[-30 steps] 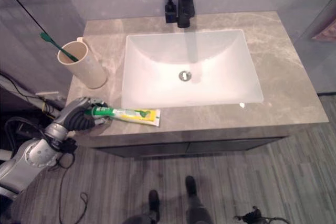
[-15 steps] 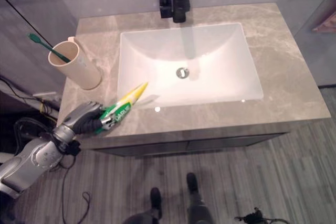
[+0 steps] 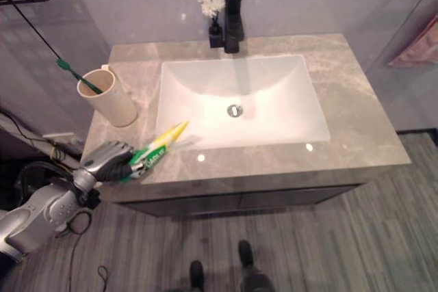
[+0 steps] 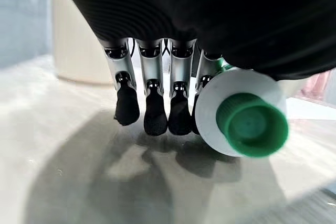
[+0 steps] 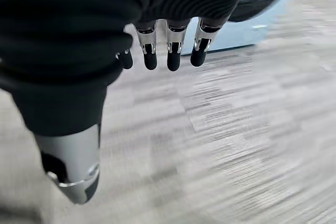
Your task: Put brush and paste in cup on sink, flatten towel.
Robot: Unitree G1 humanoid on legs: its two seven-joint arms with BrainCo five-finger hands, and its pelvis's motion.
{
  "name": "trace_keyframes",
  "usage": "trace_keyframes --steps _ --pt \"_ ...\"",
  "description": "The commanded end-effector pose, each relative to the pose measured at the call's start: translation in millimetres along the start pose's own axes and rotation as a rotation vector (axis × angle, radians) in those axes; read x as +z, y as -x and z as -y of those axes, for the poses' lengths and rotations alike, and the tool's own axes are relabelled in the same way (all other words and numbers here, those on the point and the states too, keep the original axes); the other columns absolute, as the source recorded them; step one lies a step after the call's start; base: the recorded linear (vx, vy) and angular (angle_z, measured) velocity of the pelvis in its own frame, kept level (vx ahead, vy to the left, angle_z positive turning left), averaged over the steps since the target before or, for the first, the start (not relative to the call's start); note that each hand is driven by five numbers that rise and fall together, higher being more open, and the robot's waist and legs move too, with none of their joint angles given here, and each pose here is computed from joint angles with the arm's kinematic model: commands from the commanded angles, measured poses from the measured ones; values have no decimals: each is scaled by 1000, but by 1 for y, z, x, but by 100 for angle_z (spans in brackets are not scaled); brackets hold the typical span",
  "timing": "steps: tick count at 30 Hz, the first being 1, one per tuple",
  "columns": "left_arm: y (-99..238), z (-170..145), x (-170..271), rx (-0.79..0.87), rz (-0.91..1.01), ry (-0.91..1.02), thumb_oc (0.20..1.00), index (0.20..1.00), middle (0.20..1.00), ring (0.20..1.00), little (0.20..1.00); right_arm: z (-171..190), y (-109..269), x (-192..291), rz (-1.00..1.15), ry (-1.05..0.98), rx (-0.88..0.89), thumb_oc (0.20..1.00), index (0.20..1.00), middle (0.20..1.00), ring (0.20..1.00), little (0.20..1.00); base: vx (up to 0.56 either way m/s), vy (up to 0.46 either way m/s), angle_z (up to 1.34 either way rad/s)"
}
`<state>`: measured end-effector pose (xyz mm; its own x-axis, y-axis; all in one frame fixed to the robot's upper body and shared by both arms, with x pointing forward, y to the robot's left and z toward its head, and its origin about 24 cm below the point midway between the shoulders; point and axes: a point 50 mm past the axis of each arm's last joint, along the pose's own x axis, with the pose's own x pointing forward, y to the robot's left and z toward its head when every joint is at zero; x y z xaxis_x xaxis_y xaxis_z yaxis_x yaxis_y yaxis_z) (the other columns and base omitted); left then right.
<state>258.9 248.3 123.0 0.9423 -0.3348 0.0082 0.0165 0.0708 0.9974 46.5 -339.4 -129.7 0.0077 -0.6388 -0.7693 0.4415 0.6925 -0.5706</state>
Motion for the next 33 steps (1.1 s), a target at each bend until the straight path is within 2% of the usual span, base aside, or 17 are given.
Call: trace_keyframes --steps 1,4,7,10,14,15,18,19,20,21,22,25,26,27,28,30,33 --pt "-8 -49 -11 280 -42 -86 200 200 200 200 200 27 -5 -7 -65 -186 -88 1000 1000 1000 1000 1000 5 -10 4" --pt "-10 -100 -5 524 -16 -159 200 200 200 200 200 73 -8 21 0 -495 -209 1000 1000 1000 1000 1000 -12 -9 7" --pt "-9 -115 -1 607 -1 -182 200 200 200 200 200 92 -6 46 86 -592 -279 1000 1000 1000 1000 1000 0 0 0" --pt "-3 -140 10 768 38 -269 200 200 200 200 200 114 41 142 594 -821 -378 1000 1000 1000 1000 1000 -27 18 -5" --pt "-2 -158 17 835 72 -384 200 200 200 200 200 107 121 208 1095 -786 -350 1000 1000 1000 1000 1000 5 34 -9" --pt "-5 -173 25 871 109 -421 200 200 200 200 200 93 174 236 1374 -732 -199 1000 1000 1000 1000 1000 -31 18 -2" --pt "-7 -180 33 877 149 -427 200 200 200 200 200 88 191 244 1455 -707 -107 1000 1000 1000 1000 1000 0 0 0" --pt "-8 -186 37 886 173 -440 200 200 200 200 200 82 208 252 1537 -679 -12 1000 1000 1000 1000 1000 -45 -9 4" --pt "-15 -201 52 881 252 -467 200 200 200 200 200 63 246 274 1676 -571 315 1000 1000 1000 1000 1000 -67 -18 1" --pt "-20 -210 60 858 297 -491 200 200 200 200 200 38 266 291 1656 -494 645 1000 1000 1000 1000 1000 -51 -20 -2" --pt "-21 -211 60 858 298 -492 200 200 200 200 200 39 266 292 1655 -497 649 1000 1000 1000 1000 1000 -33 -12 -9" --pt "-21 -222 69 857 335 -533 200 200 200 200 200 12 300 305 1666 -373 879 1000 1000 1000 1000 1000 -17 -2 -3" --pt "-20 -223 69 858 333 -536 200 200 200 200 200 11 301 306 1667 -375 883 1000 1000 1000 1000 1000 0 0 0" --pt "-21 -224 75 873 361 -532 200 200 200 200 200 -10 322 306 1653 -396 1078 1000 1000 1000 1000 1000 0 0 0" --pt "-21 -226 74 874 359 -536 200 200 200 200 200 -11 323 308 1655 -399 1084 1000 1000 1000 1000 1000 0 0 0" --pt "-22 -223 85 881 423 -519 200 200 200 200 200 -44 366 300 1674 -303 1339 1000 1000 1000 1000 1000 -6 1 6" --pt "-23 -220 96 880 491 -516 200 200 200 200 200 -68 405 290 1692 -231 1550 1000 1000 1000 1000 1000 -8 3 14"
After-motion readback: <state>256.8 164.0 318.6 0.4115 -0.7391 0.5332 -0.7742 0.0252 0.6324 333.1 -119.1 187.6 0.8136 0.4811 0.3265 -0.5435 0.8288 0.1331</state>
